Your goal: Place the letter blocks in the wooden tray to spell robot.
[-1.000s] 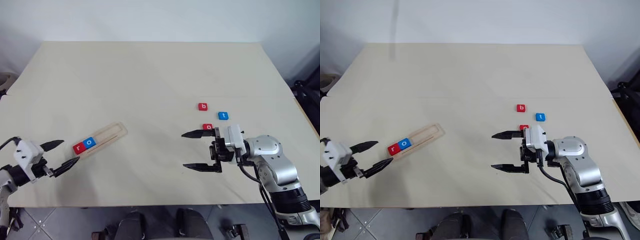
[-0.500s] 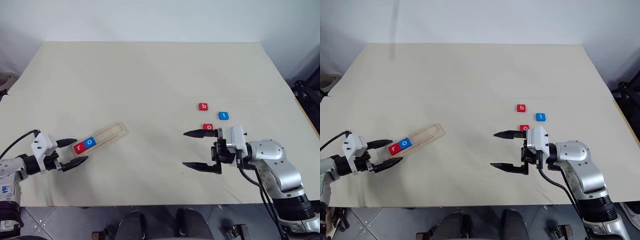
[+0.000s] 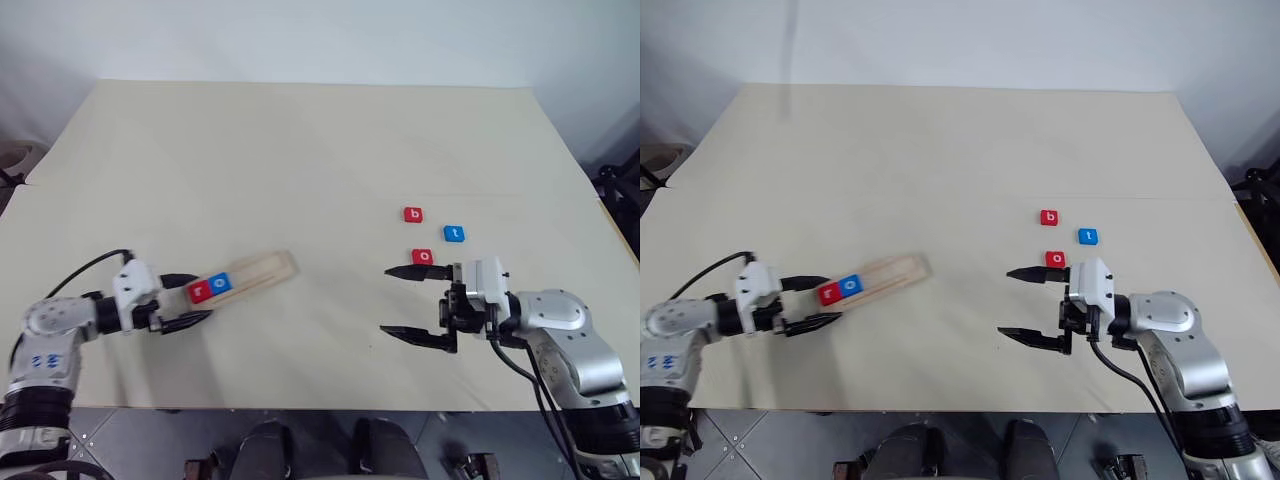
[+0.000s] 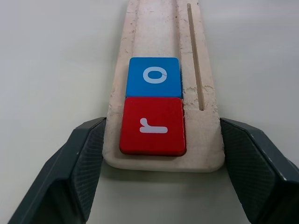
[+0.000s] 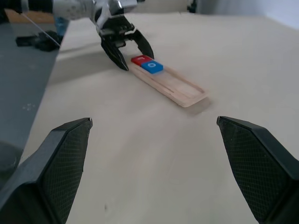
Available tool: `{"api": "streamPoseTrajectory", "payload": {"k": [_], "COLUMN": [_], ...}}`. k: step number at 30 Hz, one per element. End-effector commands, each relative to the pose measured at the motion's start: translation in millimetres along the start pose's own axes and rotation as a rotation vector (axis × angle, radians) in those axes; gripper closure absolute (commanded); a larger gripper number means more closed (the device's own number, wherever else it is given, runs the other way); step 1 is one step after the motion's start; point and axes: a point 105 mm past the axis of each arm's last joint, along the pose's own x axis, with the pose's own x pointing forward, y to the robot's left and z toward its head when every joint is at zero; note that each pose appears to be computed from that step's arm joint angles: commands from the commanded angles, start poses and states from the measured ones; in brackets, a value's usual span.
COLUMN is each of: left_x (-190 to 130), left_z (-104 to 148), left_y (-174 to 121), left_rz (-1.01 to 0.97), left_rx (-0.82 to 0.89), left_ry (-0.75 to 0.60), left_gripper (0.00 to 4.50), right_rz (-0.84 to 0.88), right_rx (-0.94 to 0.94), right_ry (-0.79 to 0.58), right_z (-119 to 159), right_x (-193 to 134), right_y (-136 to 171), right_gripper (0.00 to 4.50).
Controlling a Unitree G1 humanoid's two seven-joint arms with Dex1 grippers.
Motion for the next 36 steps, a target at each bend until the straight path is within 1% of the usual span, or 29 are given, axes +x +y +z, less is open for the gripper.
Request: {"api": "streamPoseTrajectory", "payload": {"k": [1,7,11,14,18,24,26,27,32,34,36], "left_x": [29,73,93,103,110,111,110,110,96,78,62], "left_z": [32,47,46,46,44,41,42,43,48,45,42], "left_y": [-3,-12,-15,-13,-20,-17,-18,-17,-9,-4,-6], "left_rz": [-0.091,-0.238,-0.310,-0.319,-0.378,-0.355,-0.361,-0.356,-0.303,-0.262,-0.263], "left_rx": [0.110,0.168,0.193,0.197,0.189,0.134,0.117,0.115,0.091,0.083,0.065], "left_ry": [-0.027,-0.013,0.005,0.007,0.018,0.008,-0.005,-0.016,-0.086,-0.132,-0.171], "left_gripper": [1.09,1.09,1.09,1.09,1.09,1.09,0.35,0.08,0.03,0.03,0.03], "right_rz": [-0.056,-0.169,-0.250,-0.290,-0.336,-0.360,-0.374,-0.382,-0.466,-0.525,-0.575], "right_rx": [-0.039,0.008,0.041,0.059,0.072,0.078,0.081,0.083,0.087,0.088,0.099], "right_ry": [0.026,0.108,0.151,0.174,0.193,0.190,0.192,0.192,0.193,0.202,0.204], "right_z": [8,-1,-5,-8,-10,-9,-9,-10,-13,-17,-22], "right_x": [-18,-50,-69,-78,-85,-87,-89,-90,-101,-111,-120], "right_y": [2,16,29,36,42,44,44,44,40,38,37], "right_gripper": [0.00,0.00,0.00,0.00,0.00,0.00,0.00,0.00,0.00,0.00,0.00]}}
